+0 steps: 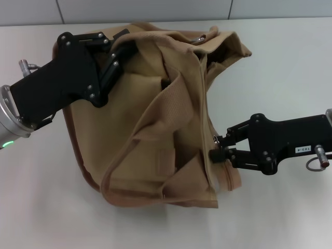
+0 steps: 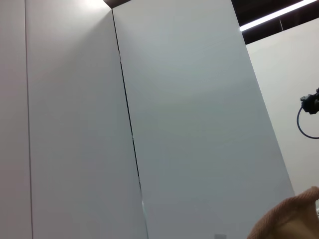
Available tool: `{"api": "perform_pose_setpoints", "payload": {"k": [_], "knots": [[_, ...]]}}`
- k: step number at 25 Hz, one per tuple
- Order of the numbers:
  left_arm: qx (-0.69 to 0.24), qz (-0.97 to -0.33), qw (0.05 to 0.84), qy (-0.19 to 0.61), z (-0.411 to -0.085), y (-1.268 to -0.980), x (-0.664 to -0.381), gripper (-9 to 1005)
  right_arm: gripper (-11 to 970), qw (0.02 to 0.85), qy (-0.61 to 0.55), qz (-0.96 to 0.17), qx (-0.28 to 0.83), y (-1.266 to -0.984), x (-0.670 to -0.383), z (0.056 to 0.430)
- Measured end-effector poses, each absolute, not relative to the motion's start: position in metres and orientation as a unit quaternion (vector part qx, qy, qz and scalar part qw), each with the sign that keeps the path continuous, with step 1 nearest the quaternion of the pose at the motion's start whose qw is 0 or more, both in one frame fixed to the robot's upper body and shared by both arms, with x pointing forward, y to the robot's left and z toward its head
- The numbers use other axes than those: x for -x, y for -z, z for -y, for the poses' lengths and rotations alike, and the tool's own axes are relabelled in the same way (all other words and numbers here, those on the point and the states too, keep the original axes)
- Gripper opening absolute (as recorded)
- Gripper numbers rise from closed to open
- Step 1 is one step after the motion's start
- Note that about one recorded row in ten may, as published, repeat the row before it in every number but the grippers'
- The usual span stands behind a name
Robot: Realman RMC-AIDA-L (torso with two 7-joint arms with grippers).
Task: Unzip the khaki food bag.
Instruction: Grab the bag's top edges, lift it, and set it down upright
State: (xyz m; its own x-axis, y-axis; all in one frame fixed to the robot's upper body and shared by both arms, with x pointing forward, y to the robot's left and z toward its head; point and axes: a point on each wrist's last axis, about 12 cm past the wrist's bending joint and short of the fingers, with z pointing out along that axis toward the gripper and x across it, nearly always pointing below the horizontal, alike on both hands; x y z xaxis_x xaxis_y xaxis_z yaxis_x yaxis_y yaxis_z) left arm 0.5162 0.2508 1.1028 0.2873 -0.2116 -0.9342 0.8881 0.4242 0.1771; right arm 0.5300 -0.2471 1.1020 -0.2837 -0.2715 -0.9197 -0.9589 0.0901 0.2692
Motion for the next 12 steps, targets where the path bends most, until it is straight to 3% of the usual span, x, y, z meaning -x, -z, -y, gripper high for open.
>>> {"api": "perform_pose_setpoints", "payload": {"k": [7, 10, 12], "knots": [[-0.373, -0.455, 0.710, 0.387, -0.2504, -1.1025, -0.5160, 77, 186, 0.362, -0.476, -0.644, 0.477, -1.1011, -0.5288, 0.2483], [-0.373, -0.455, 0.709, 0.388, -0.2504, -1.1025, -0.5160, 77, 292, 0.364, -0.472, -0.646, 0.477, -1.1011, -0.5275, 0.2512], [-0.373, -0.455, 0.710, 0.387, -0.2504, -1.1025, -0.5160, 77, 268, 0.366, -0.469, -0.647, 0.477, -1.1010, -0.5262, 0.2536]]}}
